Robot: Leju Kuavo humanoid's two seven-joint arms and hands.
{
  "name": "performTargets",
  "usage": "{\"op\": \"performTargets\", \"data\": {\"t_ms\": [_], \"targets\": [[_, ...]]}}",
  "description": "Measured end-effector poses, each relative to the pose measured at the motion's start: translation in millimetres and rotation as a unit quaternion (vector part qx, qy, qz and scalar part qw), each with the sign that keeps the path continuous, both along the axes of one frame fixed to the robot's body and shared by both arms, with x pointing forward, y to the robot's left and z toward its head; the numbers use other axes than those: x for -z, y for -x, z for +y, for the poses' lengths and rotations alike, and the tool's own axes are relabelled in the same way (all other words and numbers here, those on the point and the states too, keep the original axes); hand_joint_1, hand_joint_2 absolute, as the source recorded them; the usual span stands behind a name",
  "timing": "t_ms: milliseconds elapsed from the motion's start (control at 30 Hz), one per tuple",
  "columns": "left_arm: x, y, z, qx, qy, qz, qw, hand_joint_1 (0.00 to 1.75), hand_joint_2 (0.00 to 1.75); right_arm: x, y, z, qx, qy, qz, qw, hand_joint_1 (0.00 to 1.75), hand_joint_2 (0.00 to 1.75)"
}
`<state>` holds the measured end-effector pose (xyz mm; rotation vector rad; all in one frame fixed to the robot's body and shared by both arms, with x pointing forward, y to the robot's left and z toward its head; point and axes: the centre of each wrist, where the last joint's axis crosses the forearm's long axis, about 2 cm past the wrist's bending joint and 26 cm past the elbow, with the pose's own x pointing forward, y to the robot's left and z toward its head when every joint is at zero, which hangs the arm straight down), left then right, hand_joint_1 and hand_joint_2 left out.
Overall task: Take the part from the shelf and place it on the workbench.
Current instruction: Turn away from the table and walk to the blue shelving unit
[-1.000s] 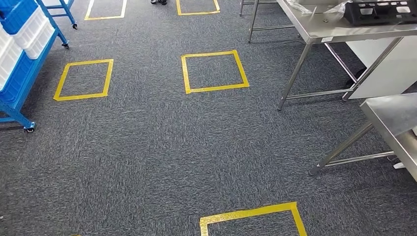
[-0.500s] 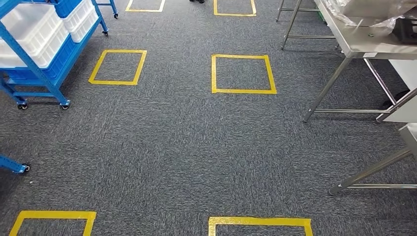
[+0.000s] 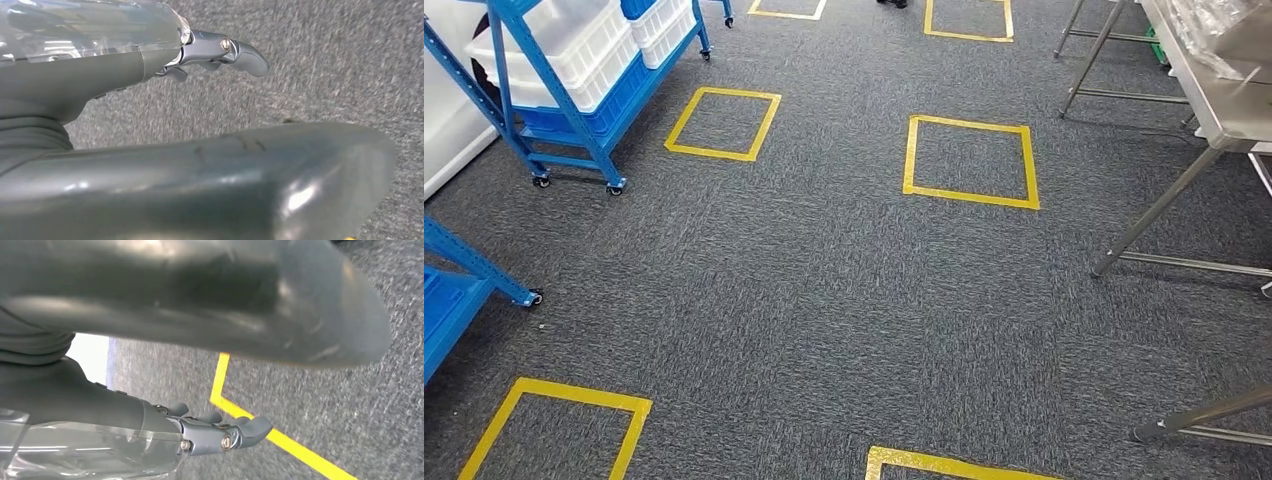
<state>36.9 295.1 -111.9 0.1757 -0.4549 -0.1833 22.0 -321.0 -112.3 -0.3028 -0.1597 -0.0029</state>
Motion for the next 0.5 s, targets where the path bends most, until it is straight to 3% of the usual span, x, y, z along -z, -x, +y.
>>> {"op": "performTargets", "data": {"t_ms": [500], "targets": [[0.2, 2.3, 2.7, -0.004, 0.001, 0.002, 1.0, 0.0, 0.0, -0.1, -0.5, -0.8, -0.009, 0.003, 0.001, 1.0, 0.0, 0.0]]}}
